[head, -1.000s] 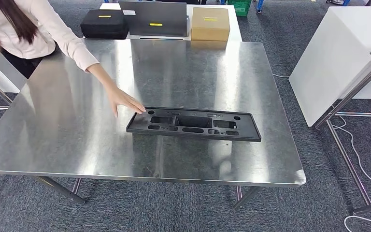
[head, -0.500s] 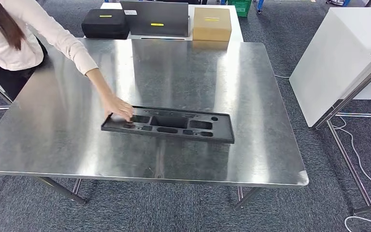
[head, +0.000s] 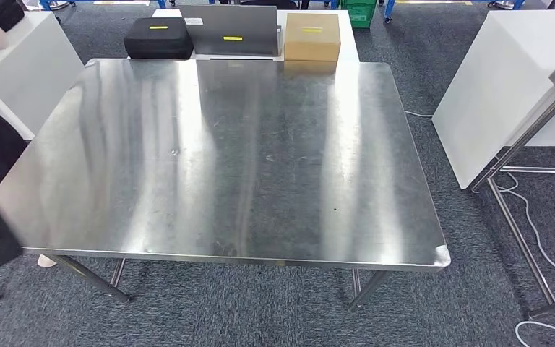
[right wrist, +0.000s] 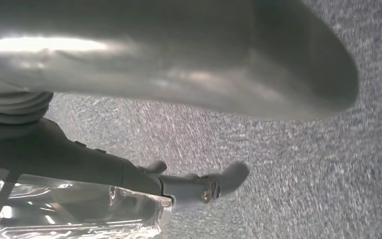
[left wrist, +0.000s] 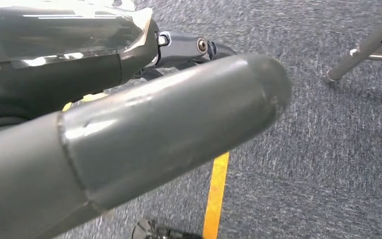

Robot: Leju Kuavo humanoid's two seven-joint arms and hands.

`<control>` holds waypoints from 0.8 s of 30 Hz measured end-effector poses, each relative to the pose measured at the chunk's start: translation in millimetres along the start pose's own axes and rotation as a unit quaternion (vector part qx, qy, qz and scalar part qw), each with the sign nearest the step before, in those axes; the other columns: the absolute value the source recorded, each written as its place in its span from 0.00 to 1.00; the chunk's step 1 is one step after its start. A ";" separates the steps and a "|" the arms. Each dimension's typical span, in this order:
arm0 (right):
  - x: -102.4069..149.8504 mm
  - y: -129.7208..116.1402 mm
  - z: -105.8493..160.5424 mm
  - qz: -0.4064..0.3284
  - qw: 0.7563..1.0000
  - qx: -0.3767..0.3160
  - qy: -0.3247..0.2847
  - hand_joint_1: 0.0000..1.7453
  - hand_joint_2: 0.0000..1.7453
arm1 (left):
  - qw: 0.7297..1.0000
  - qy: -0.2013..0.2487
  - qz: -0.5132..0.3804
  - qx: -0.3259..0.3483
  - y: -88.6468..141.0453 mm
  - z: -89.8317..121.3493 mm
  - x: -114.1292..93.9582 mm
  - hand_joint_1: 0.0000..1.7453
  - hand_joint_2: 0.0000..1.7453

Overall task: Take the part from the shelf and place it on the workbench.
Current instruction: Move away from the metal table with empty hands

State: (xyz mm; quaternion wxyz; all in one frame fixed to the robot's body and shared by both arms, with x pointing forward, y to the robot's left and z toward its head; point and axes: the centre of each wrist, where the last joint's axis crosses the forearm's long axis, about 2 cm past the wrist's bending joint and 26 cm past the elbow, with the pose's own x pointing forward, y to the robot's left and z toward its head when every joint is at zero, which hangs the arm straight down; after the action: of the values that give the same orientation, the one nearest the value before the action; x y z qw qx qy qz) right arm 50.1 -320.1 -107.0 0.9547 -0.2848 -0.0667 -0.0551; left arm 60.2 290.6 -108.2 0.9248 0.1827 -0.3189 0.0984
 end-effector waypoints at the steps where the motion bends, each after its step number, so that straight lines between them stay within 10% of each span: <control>1: 0.3 0.0 0.0 0.000 1.000 0.000 0.000 0.00 0.00 | 1.000 0.000 0.000 0.000 0.2 0.2 -0.4 0.00 0.00; 24: -0.2 -4.0 -2.3 0.001 1.000 -0.004 0.004 0.00 0.00 | 1.000 0.000 0.002 -0.005 -3.6 2.0 -0.9 0.00 0.00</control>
State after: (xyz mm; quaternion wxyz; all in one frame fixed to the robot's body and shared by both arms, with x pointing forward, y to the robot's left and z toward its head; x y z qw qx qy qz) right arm 49.6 -324.7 -106.8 0.9538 -0.2887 -0.0624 -0.0554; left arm 59.5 286.5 -108.3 0.9253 0.1778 -0.3200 0.0987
